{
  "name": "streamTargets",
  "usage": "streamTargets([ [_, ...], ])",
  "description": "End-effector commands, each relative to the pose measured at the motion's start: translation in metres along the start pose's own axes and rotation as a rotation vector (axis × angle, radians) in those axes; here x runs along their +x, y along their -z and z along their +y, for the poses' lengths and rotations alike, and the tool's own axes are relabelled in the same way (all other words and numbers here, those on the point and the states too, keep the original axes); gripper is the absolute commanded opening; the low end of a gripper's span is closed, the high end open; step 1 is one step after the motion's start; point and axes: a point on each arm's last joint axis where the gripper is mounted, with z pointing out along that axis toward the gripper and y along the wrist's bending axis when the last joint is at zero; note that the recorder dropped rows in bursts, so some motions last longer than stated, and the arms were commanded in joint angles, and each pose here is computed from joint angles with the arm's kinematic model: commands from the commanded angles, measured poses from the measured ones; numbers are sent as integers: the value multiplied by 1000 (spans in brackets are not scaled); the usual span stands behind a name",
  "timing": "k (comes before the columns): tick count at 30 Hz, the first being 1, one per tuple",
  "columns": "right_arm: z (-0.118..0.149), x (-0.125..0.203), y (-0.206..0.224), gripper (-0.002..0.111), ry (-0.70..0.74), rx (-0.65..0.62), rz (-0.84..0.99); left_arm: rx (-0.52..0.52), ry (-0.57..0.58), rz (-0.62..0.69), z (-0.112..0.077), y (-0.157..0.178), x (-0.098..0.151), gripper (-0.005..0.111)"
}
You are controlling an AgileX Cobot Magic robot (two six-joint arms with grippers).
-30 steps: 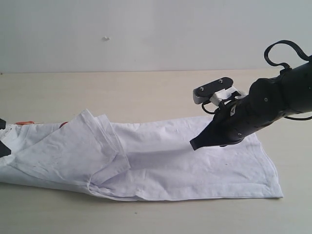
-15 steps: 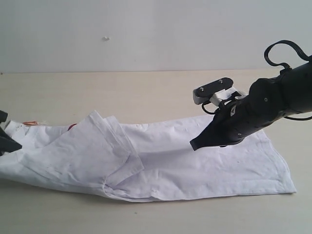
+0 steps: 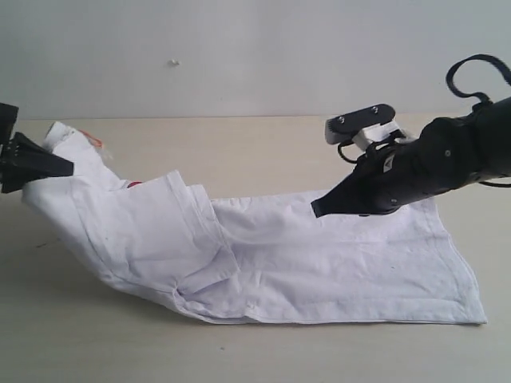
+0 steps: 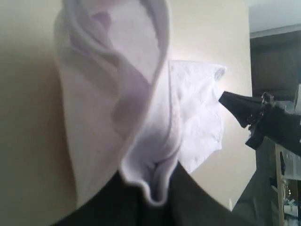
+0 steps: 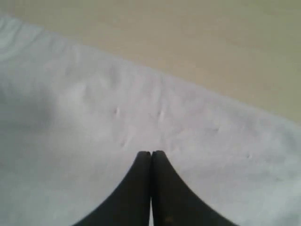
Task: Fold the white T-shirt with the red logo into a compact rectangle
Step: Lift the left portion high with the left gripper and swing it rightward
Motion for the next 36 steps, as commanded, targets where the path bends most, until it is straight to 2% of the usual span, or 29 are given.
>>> streamTargets([
  [1,-18,-7,21,0,-43,30,-15,81,-133,37,-45,-25,-1,0],
  [6,-42,-2,27,0,-155,68,36,134,-255,131,-91,-58,11,0],
  [9,-52,4,28,0,-185,81,79,138,-305,175,-108,-78,19,0],
  [13,-65,8,32,0,-189,112,110,127,-330,154,-125,-104,26,0],
  [20,-95,22,39,0,-249,261,204,82,-399,110,-163,-140,35,0],
  [26,-100,24,41,0,-259,309,226,57,-481,66,-188,-166,40,0],
  [30,-99,24,40,0,-257,308,226,83,-515,84,-203,-189,44,0],
  [36,-99,24,40,0,-270,308,222,101,-513,120,-212,-227,50,0],
])
